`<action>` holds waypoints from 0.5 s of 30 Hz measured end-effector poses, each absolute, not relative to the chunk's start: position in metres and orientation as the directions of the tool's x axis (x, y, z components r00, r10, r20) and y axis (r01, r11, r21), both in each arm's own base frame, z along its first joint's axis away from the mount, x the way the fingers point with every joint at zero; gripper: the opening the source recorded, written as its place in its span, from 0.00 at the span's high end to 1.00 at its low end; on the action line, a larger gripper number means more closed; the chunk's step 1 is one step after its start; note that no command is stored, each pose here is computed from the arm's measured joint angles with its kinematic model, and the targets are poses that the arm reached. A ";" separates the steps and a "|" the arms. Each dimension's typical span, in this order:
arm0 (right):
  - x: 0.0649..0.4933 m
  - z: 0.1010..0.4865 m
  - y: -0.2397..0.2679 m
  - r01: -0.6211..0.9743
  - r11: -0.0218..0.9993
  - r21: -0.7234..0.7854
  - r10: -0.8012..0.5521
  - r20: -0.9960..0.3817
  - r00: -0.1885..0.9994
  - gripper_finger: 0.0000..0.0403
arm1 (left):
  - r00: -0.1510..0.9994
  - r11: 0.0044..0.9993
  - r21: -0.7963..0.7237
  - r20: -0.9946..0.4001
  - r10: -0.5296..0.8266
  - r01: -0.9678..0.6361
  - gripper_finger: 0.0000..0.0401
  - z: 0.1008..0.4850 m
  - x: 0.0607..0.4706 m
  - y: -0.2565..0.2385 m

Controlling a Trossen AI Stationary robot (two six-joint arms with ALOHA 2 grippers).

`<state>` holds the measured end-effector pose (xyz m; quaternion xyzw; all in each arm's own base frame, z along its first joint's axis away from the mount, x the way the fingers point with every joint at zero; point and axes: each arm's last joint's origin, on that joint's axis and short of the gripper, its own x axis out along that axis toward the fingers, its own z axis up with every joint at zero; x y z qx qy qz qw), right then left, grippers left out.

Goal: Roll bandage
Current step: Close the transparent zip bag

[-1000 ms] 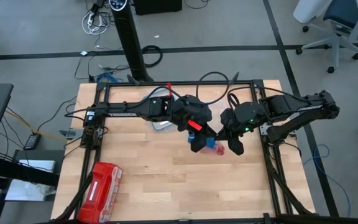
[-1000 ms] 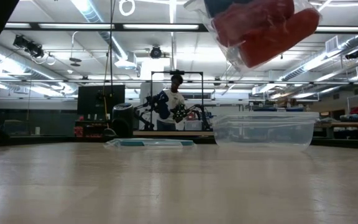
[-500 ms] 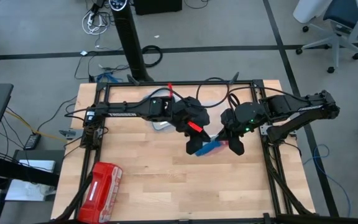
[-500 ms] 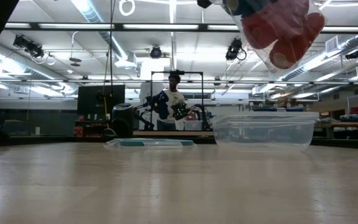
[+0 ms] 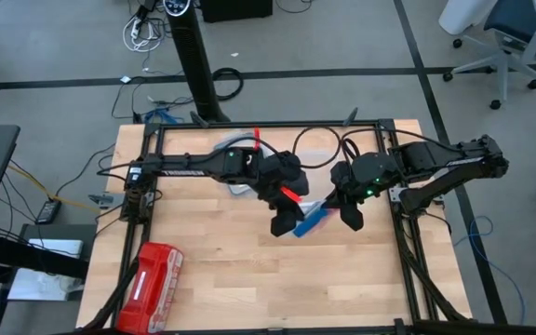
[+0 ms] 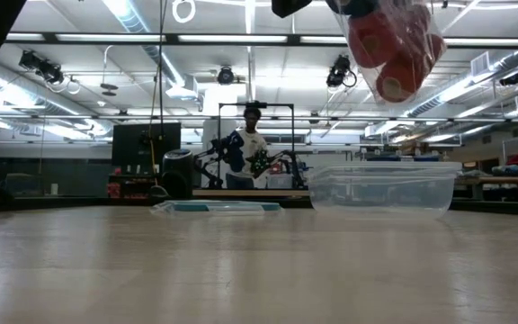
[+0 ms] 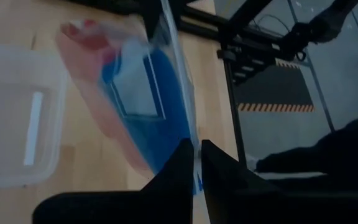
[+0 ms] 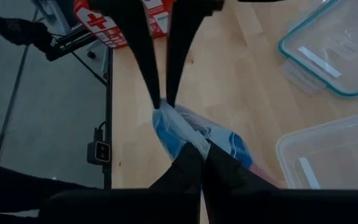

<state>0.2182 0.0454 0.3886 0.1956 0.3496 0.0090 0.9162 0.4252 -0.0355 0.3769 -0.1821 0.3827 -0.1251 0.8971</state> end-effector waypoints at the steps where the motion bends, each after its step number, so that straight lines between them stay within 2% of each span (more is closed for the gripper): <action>1: 0.218 0.389 0.045 0.121 0.923 0.365 0.153 -0.637 0.756 1.00 | 0.667 0.901 -0.426 -0.646 -0.370 0.087 0.96 0.376 0.424 -0.037; 15: 0.219 0.390 0.045 0.125 0.921 0.369 0.148 -0.628 0.764 1.00 | 0.594 0.887 -0.453 -0.690 -0.414 0.092 0.96 0.371 0.418 -0.045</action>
